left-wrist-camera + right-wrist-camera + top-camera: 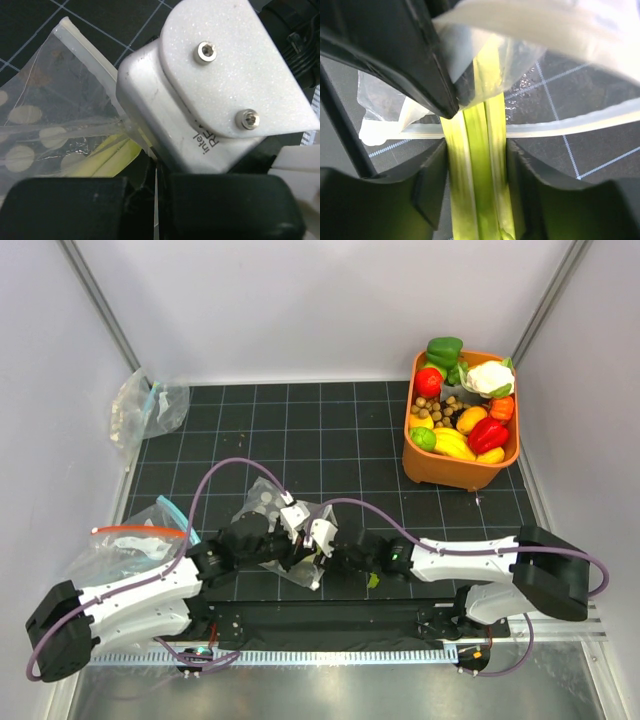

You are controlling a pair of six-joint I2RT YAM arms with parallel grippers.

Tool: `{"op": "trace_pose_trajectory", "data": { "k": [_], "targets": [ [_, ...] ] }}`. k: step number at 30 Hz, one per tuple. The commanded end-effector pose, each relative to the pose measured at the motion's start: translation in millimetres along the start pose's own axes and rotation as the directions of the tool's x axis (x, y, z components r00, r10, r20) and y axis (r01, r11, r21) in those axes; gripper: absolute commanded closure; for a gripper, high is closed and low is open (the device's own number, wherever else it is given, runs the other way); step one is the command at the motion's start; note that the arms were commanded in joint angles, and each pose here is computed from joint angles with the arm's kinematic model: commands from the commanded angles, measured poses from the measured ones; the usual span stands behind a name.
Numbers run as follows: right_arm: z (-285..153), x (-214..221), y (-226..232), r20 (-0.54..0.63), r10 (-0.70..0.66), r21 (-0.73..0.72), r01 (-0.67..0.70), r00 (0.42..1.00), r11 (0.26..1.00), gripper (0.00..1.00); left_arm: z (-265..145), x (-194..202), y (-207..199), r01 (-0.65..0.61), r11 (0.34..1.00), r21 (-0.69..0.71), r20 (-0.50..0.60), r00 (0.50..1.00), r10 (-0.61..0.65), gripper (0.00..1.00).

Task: Place the food in the zip-top bag and seal the zipper
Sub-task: Adjust the fake vegetable in the zipper food storage bag.

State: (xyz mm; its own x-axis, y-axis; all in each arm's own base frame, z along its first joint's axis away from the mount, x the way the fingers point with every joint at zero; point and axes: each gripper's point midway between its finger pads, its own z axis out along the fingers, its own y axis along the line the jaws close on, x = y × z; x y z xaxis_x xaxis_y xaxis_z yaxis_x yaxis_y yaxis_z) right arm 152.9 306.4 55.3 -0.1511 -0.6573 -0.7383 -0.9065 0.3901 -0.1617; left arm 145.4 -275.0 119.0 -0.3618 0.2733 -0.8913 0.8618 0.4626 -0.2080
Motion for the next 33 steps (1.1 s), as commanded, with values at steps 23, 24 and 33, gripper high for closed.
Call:
{"op": "trace_pose_trajectory", "data": {
  "k": [23,24,33],
  "targets": [
    [-62,-69,-37,0.461,0.433,0.071,-0.519,0.775,0.852,0.2,9,-16,1,-0.02,0.999,-0.036,0.015,1.0,0.02,1.0],
    [-62,-50,-44,0.426,0.454,0.14,-0.553,0.783,0.822,0.25,9,-15,0,-0.021,0.999,-0.034,0.01,1.0,0.021,1.0],
    [-77,38,-63,0.373,0.713,0.377,-0.799,0.594,0.468,0.0,13,-12,4,-0.022,0.998,-0.053,-0.015,1.0,0.021,1.0]
  ]
}}
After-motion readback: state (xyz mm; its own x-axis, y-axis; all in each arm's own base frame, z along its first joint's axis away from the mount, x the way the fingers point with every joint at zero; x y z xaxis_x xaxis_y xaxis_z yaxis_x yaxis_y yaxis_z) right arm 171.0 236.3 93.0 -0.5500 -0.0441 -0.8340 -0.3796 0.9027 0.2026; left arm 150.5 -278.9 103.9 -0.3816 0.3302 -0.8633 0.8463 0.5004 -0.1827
